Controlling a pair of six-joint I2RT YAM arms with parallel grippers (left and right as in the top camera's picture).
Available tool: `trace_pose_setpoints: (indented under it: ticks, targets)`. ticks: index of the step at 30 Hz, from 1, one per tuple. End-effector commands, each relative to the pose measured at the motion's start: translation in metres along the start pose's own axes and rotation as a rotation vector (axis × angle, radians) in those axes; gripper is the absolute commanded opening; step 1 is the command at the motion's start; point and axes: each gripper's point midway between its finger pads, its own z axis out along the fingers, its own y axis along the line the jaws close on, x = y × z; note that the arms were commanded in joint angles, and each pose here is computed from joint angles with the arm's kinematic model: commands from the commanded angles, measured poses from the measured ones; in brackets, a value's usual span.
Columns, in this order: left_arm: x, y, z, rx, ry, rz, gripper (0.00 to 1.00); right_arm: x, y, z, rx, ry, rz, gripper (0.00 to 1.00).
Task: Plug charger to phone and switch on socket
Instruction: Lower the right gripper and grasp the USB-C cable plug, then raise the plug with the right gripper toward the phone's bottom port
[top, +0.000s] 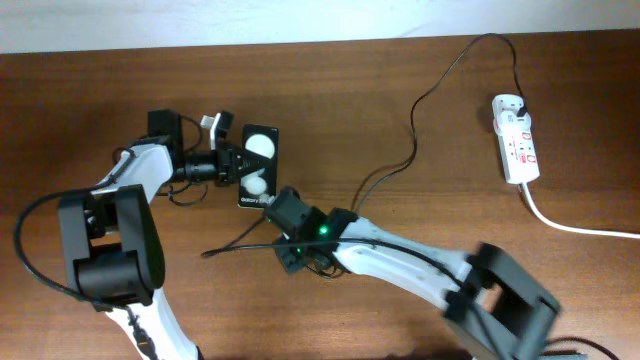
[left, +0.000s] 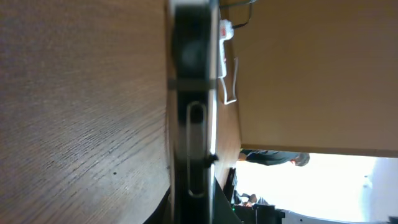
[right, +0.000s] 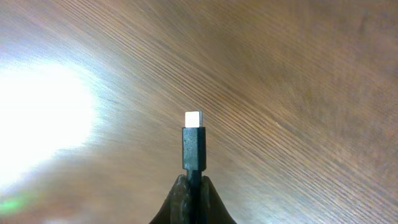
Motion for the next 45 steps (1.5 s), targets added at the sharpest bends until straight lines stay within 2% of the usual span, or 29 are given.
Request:
trace_pose_setpoints:
  ticks: [1,5,11,15,23,28,39,45]
  targets:
    - [-0.006,-0.027,-0.019,0.170,-0.064,0.114,0.00,-0.020,0.025,-0.042,-0.163,-0.075,0.032,0.04]
    - [-0.004,-0.033,-0.033,0.221,-0.108,0.123,0.00,-0.022,0.033,-0.030,-0.239,-0.108,0.094,0.04]
    - [-0.002,-0.035,-0.033,0.244,-0.115,0.118,0.00,-0.022,0.043,-0.012,-0.410,-0.306,0.123,0.04]
    - [-0.002,-0.036,-0.033,0.253,-0.109,0.072,0.00,-0.029,0.044,-0.015,-0.413,-0.348,0.120,0.04]
    - [0.003,-0.041,-0.019,0.264,-0.073,0.085,0.00,-0.034,0.044,-0.017,-0.418,-0.367,0.127,0.04]
    - [-0.001,-0.040,-0.018,0.264,-0.063,0.016,0.00,-0.042,0.041,-0.019,-0.399,-0.404,0.157,0.04]
    - [-0.007,-0.035,-0.017,0.235,-0.065,0.076,0.00,-0.049,0.034,-0.021,-0.368,-0.444,0.186,0.04]
    - [-0.003,-0.023,-0.034,0.186,-0.093,-0.017,0.00,-0.046,0.038,-0.020,-0.387,-0.423,0.179,0.04]
